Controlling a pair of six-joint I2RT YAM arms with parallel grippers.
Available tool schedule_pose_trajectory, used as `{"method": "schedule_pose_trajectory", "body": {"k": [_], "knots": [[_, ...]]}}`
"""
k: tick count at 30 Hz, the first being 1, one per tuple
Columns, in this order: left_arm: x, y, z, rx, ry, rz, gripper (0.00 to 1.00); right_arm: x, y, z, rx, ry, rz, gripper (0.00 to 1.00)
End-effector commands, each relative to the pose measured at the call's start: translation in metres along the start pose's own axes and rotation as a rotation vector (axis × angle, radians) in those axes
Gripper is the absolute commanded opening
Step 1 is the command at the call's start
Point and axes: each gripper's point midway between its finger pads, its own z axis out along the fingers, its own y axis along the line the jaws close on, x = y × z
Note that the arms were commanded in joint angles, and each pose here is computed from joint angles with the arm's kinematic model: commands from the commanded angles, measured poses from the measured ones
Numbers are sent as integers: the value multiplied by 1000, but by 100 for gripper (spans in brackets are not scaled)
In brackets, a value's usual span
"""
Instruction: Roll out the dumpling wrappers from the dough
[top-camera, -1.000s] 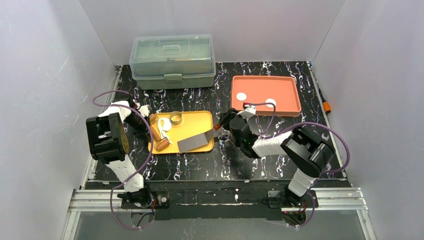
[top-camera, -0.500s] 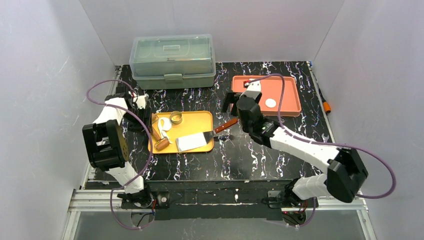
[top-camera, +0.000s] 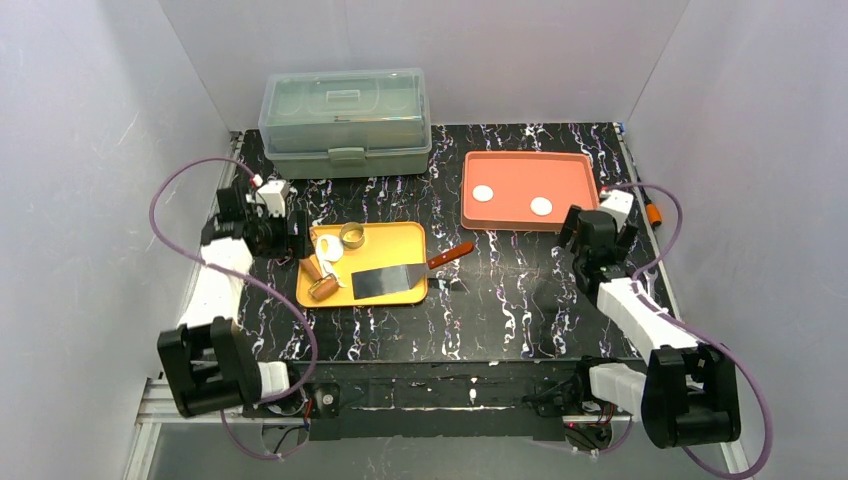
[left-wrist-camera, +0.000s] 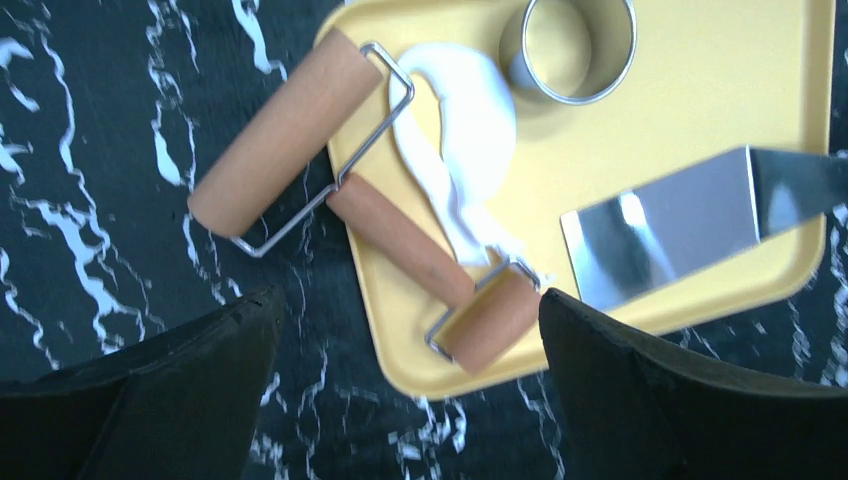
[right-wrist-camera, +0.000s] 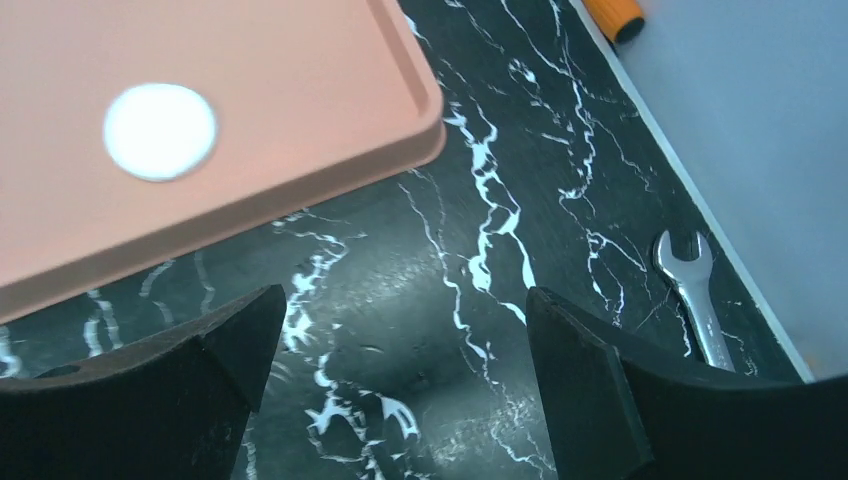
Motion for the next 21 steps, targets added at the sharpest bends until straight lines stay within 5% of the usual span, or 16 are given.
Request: {"method": "schedule_pose_trajectory", "body": {"k": [1,5,13,21], "knots": [[-32,6,5,-55,-327,61,98,-20,1,5,-60,-206,105,98],[-36,23,3,-181,-583,29,98,-19,-6,-7,-111,-380,94,98],[-5,30,28,-198,-577,-72,98,13,-33,-2,-5,-355,63,98],[4,24,37,-162,-611,-22,98,15,-32,-1,-15,-359,66,98]]}}
